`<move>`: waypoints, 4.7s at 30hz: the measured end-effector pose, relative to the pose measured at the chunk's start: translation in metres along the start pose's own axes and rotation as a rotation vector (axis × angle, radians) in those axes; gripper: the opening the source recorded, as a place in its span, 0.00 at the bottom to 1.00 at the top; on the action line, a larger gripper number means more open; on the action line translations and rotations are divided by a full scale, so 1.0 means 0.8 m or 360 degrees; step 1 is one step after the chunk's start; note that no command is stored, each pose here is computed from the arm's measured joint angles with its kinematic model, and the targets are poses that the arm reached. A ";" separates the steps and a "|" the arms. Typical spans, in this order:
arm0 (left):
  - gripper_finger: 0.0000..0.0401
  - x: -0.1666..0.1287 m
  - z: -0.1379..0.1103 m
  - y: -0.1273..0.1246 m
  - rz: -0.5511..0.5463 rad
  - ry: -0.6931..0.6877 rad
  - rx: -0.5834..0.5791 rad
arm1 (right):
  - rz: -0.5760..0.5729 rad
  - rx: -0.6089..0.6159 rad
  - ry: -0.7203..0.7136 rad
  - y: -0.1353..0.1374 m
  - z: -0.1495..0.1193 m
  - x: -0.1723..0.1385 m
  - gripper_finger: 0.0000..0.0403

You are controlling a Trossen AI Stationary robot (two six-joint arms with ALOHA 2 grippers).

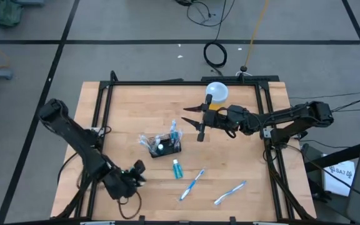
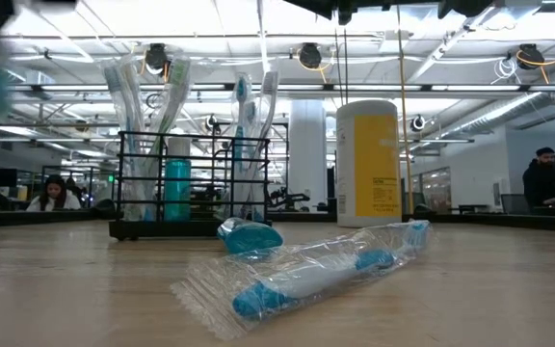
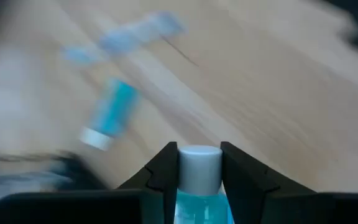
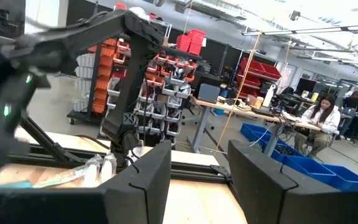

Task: Pick & Place toothbrushing station
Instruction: Put the bottom left mouthwash bottle into the black wire organizer

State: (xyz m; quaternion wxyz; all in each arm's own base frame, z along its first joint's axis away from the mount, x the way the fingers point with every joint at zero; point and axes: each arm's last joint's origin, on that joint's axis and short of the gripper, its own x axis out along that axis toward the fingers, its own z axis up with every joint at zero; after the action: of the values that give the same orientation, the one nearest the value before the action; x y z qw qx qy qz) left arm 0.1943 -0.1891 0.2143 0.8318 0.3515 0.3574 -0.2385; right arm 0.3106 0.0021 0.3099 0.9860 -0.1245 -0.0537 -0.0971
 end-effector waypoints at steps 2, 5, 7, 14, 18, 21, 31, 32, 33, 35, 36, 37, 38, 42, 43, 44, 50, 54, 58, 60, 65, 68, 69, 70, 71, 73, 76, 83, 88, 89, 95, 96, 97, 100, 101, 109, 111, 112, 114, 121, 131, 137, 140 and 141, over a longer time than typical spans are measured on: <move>0.24 -0.022 0.011 0.017 0.0180 -0.0143 0.0012 | 0.0004 -0.0001 0.0008 0.000 -0.001 0.000 0.38; 0.25 -0.047 0.016 0.036 0.0384 -0.0301 0.0064 | 0.0087 -0.0022 0.0009 0.003 -0.002 0.000 0.38; 0.25 -0.063 0.018 0.048 0.0499 -0.0385 0.0079 | 0.0208 -0.0022 -0.0023 0.006 -0.001 0.000 0.38; 0.25 -0.080 0.024 0.075 0.0624 -0.0550 0.0259 | 0.0672 -0.0054 -0.0124 0.018 -0.003 -0.002 0.38; 0.25 -0.073 0.028 0.090 0.0737 -0.0561 0.0361 | 0.0834 -0.0176 -0.0173 0.028 -0.020 0.008 0.38; 0.25 -0.068 0.038 0.104 0.0817 -0.0722 0.0441 | 0.0902 -0.0192 -0.0263 0.035 -0.030 0.017 0.38; 0.25 -0.049 0.056 0.132 0.0700 -0.1326 0.0622 | 0.1167 -0.0148 -0.0369 0.074 -0.024 0.008 0.61; 0.25 -0.046 0.057 0.135 0.0697 -0.1389 0.0641 | 0.1189 -0.0138 -0.0371 0.080 -0.023 0.006 0.63; 0.25 -0.043 0.058 0.137 0.0691 -0.1445 0.0660 | 0.1215 -0.0113 -0.0355 0.086 -0.021 0.004 0.66; 0.25 -0.033 0.060 0.141 0.0684 -0.1516 0.0689 | 0.1217 -0.0046 -0.0332 0.094 -0.016 0.003 0.69; 0.25 -0.027 0.059 0.144 0.0690 -0.1533 0.0711 | 0.1219 -0.0011 -0.0323 0.097 -0.014 0.002 0.70; 0.25 -0.021 0.059 0.146 0.0699 -0.1550 0.0745 | 0.1212 0.0030 -0.0309 0.100 -0.012 0.001 0.71; 0.25 -0.016 0.059 0.149 0.0716 -0.1573 0.0780 | 0.1218 0.0063 -0.0303 0.103 -0.010 0.000 0.72; 0.25 0.003 0.057 0.160 0.0759 -0.1714 0.0833 | 0.1209 0.0127 -0.0279 0.114 -0.007 -0.005 0.72; 0.25 0.009 0.056 0.163 0.0760 -0.1743 0.0831 | 0.1219 0.0136 -0.0276 0.117 -0.006 -0.007 0.72; 0.25 0.015 0.054 0.166 0.0764 -0.1755 0.0826 | 0.1235 0.0148 -0.0272 0.120 -0.005 -0.008 0.71; 0.25 0.041 0.042 0.180 0.0826 -0.1773 0.0918 | 0.1291 0.0248 -0.0243 0.134 -0.001 -0.016 0.70; 0.25 0.038 0.046 0.186 0.0735 -0.1921 0.1060 | 0.1123 0.0276 -0.0179 0.134 -0.002 -0.014 0.70; 0.25 0.038 0.048 0.193 0.0693 -0.1910 0.1064 | 0.1104 0.0257 -0.0171 0.132 -0.003 -0.013 0.70; 0.25 0.040 0.046 0.195 0.0685 -0.1883 0.1061 | 0.1102 0.0273 -0.0166 0.131 -0.004 -0.012 0.70; 0.25 0.040 0.047 0.194 0.0689 -0.1885 0.1070 | 0.1100 0.0255 -0.0169 0.131 -0.004 -0.012 0.68; 0.25 0.039 0.047 0.194 0.0688 -0.1887 0.1063 | 0.1103 0.0239 -0.0173 0.132 -0.004 -0.012 0.66; 0.25 0.039 0.046 0.195 0.0688 -0.1886 0.1059 | 0.1107 0.0246 -0.0171 0.132 -0.004 -0.013 0.65; 0.25 0.039 0.046 0.195 0.0686 -0.1883 0.1058 | 0.1109 0.0258 -0.0167 0.132 -0.004 -0.013 0.65; 0.25 0.039 0.047 0.194 0.0689 -0.1882 0.1064 | 0.1110 0.0275 -0.0160 0.132 -0.004 -0.013 0.64; 0.25 0.040 0.047 0.192 0.0689 -0.1872 0.1094 | 0.1115 0.0299 -0.0131 0.132 -0.006 -0.013 0.62; 0.25 0.041 0.048 0.190 0.0729 -0.1854 0.1183 | 0.1123 0.0306 -0.0089 0.133 -0.008 -0.013 0.60; 0.25 0.041 0.045 0.195 0.0731 -0.1834 0.1163 | 0.1126 0.0321 -0.0067 0.133 -0.009 -0.013 0.58; 0.25 0.042 0.044 0.196 0.0724 -0.1831 0.1148 | 0.1127 0.0307 -0.0059 0.133 -0.010 -0.013 0.54; 0.25 0.042 0.044 0.196 0.0724 -0.1831 0.1148 | 0.1126 0.0306 -0.0058 0.133 -0.011 -0.013 0.53; 0.25 0.042 0.043 0.197 0.0723 -0.1820 0.1116 | 0.1132 0.0307 -0.0057 0.132 -0.011 -0.012 0.42; 0.25 0.042 0.043 0.198 0.0739 -0.1807 0.1112 | 0.1134 0.0308 -0.0057 0.132 -0.011 -0.012 0.41; 0.25 0.042 0.042 0.200 0.0755 -0.1793 0.1112 | 0.1134 0.0308 -0.0058 0.132 -0.011 -0.012 0.40; 0.25 0.042 0.038 0.205 0.0759 -0.1783 0.1106 | 0.1136 0.0307 -0.0053 0.132 -0.011 -0.013 0.38; 0.25 0.042 0.038 0.205 0.0743 -0.1794 0.1101 | 0.1135 0.0307 -0.0052 0.132 -0.011 -0.013 0.37; 0.25 0.046 0.027 0.212 0.0608 -0.1818 0.1143 | 0.1283 0.0310 -0.0071 0.133 -0.009 -0.016 0.36; 0.25 0.046 0.027 0.213 0.0606 -0.1828 0.1165 | 0.1287 0.0309 -0.0081 0.133 -0.008 -0.016 0.34; 0.25 0.046 0.026 0.213 0.0602 -0.1831 0.1167 | 0.1287 0.0310 -0.0076 0.133 -0.009 -0.016 0.33; 0.25 0.046 0.026 0.213 0.0603 -0.1831 0.1167 | 0.1286 0.0311 -0.0072 0.133 -0.009 -0.016 0.31; 0.25 0.046 0.026 0.214 0.0616 -0.1834 0.1180 | 0.1293 0.0309 -0.0057 0.132 -0.010 -0.016 0.22; 0.31 0.045 0.029 0.211 0.0541 -0.1837 0.1001 | 0.1296 0.0315 -0.0039 0.133 -0.011 -0.016 0.22; 0.40 0.046 0.038 0.202 0.0605 -0.1780 0.0929 | 0.1295 0.0310 -0.0028 0.131 -0.012 -0.015 0.22; 0.43 0.046 0.041 0.199 0.0646 -0.1740 0.0892 | 0.1275 0.0317 0.0003 0.127 -0.015 -0.013 0.22; 0.44 0.046 0.041 0.199 0.0660 -0.1725 0.0878 | 0.1267 0.0329 0.0019 0.125 -0.017 -0.012 0.22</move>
State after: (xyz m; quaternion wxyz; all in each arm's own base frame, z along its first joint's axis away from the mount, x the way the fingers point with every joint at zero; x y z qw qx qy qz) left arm 0.3347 -0.1180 0.2684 0.8023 0.4440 -0.2635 -0.2998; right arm 0.3228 0.0957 0.2722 0.9542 -0.0351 -0.0051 0.2970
